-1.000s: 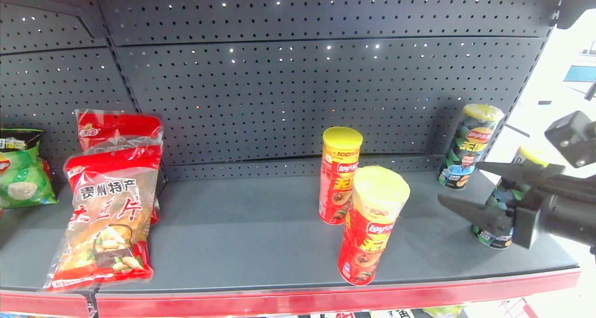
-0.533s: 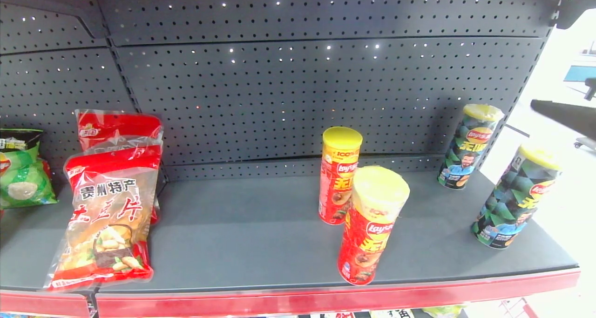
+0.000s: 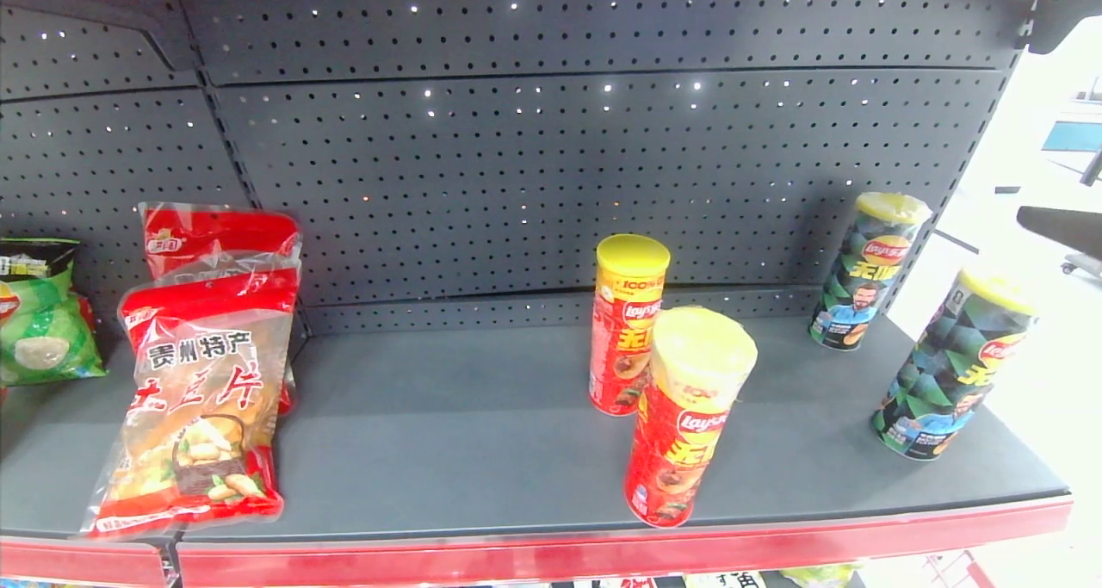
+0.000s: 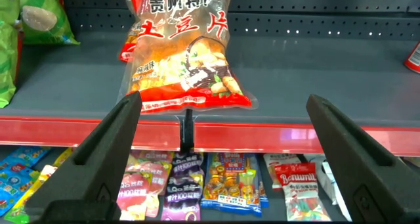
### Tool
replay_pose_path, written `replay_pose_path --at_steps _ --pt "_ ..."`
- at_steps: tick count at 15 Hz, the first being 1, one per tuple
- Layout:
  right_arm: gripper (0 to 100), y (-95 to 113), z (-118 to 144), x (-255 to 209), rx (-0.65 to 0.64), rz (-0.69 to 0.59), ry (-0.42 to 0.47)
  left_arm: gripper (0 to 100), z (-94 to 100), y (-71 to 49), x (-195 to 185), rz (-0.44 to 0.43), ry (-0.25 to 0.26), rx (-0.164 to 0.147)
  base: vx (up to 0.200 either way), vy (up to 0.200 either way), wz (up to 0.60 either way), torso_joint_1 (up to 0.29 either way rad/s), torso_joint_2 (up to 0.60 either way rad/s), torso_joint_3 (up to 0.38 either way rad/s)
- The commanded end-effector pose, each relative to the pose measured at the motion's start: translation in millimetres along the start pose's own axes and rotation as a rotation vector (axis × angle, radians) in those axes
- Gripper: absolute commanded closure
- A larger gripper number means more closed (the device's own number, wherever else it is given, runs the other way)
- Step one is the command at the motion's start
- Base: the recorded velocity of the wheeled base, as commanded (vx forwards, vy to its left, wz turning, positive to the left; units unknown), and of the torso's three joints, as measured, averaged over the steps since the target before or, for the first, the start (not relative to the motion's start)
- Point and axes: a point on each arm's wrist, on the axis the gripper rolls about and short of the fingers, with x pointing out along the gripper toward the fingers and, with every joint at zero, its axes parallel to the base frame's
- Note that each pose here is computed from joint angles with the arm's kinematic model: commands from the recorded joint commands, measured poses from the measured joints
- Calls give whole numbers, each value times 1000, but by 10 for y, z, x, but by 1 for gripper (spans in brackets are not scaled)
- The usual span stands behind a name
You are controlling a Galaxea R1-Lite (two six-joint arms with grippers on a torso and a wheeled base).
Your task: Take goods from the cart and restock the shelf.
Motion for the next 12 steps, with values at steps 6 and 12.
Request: replay_pose_path --at_steps 6,12 --pt "0 401 -805 300 6 408 149 0 1 0 1 2 0 0 0 0 0 0 0 0" --pt "0 555 -998 1021 11 513 160 0 1 0 1 2 0 0 0 0 0 0 0 0"
